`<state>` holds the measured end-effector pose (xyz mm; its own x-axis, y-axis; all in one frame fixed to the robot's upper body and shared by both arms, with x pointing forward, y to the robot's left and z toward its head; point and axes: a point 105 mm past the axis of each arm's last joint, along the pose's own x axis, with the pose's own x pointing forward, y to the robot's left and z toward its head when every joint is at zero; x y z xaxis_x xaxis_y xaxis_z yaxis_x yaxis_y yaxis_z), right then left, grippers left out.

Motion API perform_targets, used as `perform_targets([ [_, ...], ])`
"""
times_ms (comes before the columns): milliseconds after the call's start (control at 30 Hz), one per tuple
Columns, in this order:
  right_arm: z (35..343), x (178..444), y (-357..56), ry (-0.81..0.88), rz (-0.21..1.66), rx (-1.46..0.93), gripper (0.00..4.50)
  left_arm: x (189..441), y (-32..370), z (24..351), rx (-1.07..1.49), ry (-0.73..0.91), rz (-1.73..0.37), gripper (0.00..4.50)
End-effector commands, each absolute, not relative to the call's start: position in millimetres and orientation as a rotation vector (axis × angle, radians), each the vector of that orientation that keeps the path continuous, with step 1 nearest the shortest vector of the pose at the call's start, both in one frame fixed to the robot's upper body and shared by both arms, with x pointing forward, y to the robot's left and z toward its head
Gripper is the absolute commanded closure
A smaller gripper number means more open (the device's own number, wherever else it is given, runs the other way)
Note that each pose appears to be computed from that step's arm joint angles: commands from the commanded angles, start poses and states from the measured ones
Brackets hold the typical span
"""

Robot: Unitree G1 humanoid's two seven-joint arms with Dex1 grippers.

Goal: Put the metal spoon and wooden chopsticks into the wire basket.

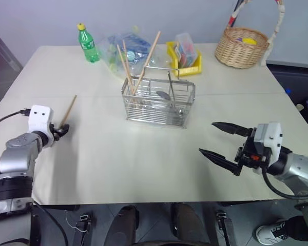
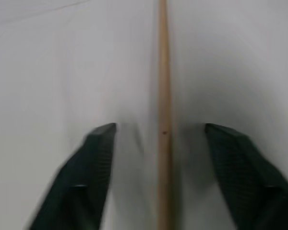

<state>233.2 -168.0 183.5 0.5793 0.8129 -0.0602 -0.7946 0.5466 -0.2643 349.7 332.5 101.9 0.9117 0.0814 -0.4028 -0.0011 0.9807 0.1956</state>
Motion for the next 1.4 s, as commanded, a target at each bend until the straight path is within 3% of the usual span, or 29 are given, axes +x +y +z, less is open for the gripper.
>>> perform_targets([
  [33, 194, 229, -164, -0.121, 0.957, -0.295, 0.00, 350, 337, 111, 0.161, 0.402, 0.080, 3.50],
  [100, 194, 229, -164, -0.120, 0.950, -0.291, 0.00, 350, 337, 112, 0.152, 0.405, 0.091, 4.45],
  [467, 192, 230, -165, -0.113, 0.940, -0.285, 0.00, 354, 337, 124, 0.149, 0.371, 0.096, 4.45],
  [767, 190, 230, -163, -0.113, 0.935, -0.282, 0.00, 380, 325, 210, 0.091, -0.072, 0.055, 4.45],
  [1067, 198, 232, -168, -0.138, 0.864, -0.252, 0.00, 374, 254, 327, -0.079, -0.588, -0.409, 4.45],
  [1233, 205, 237, -175, -0.177, 0.752, -0.206, 0.00, 378, 210, 356, -0.165, -0.681, -0.622, 4.45],
  [1400, 205, 231, -172, -0.186, 0.705, -0.189, 0.00, 386, 167, 361, -0.219, -0.688, -0.809, 4.45],
])
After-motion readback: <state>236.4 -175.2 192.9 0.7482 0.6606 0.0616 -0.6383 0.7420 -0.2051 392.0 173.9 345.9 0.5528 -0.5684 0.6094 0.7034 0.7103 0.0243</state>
